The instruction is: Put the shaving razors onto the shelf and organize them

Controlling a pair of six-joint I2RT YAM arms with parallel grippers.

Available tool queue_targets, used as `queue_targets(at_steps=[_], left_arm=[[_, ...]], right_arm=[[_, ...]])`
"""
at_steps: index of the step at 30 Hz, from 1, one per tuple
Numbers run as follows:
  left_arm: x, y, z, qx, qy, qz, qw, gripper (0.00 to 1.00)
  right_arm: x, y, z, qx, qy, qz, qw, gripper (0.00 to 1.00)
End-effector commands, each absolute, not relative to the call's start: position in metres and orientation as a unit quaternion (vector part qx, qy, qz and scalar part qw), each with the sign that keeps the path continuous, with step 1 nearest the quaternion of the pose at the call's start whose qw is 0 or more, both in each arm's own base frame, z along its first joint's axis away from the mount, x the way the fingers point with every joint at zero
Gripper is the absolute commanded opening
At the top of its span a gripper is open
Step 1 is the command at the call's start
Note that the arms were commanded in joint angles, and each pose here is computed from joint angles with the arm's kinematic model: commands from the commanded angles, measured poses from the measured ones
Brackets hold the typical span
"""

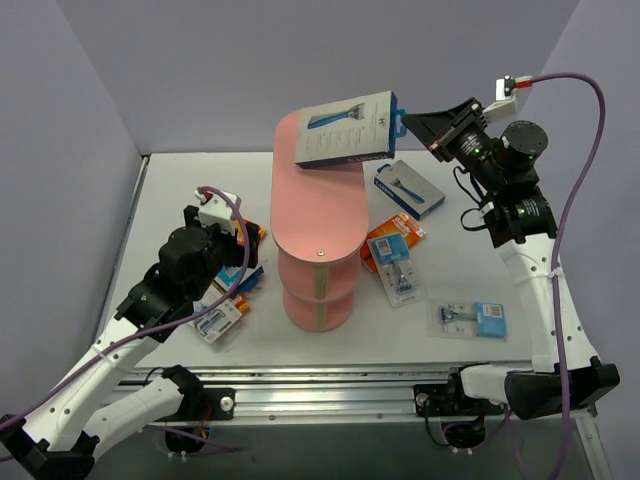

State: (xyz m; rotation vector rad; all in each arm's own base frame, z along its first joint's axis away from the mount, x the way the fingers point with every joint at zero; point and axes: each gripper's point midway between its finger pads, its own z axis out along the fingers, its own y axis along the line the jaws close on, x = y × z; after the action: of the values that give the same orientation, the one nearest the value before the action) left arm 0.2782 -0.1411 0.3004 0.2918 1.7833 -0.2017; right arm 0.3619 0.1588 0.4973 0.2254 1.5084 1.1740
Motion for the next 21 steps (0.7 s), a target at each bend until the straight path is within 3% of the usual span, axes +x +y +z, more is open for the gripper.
queue_targets(at_steps=[1,21], left_arm=[[0.281,-0.142,0.312,0.126,0.761,-0.087,0.63,0.94],[0.283,-0.139,0.308,0.122,0.765,-0.077,0.628,0.94]], right_arm=[[0.362,0.158,0.489,0.082,0.649,0.492,0.574,0.0],[0.415,0.169,0.428,0.1,0.693,0.481,0.527,0.0]])
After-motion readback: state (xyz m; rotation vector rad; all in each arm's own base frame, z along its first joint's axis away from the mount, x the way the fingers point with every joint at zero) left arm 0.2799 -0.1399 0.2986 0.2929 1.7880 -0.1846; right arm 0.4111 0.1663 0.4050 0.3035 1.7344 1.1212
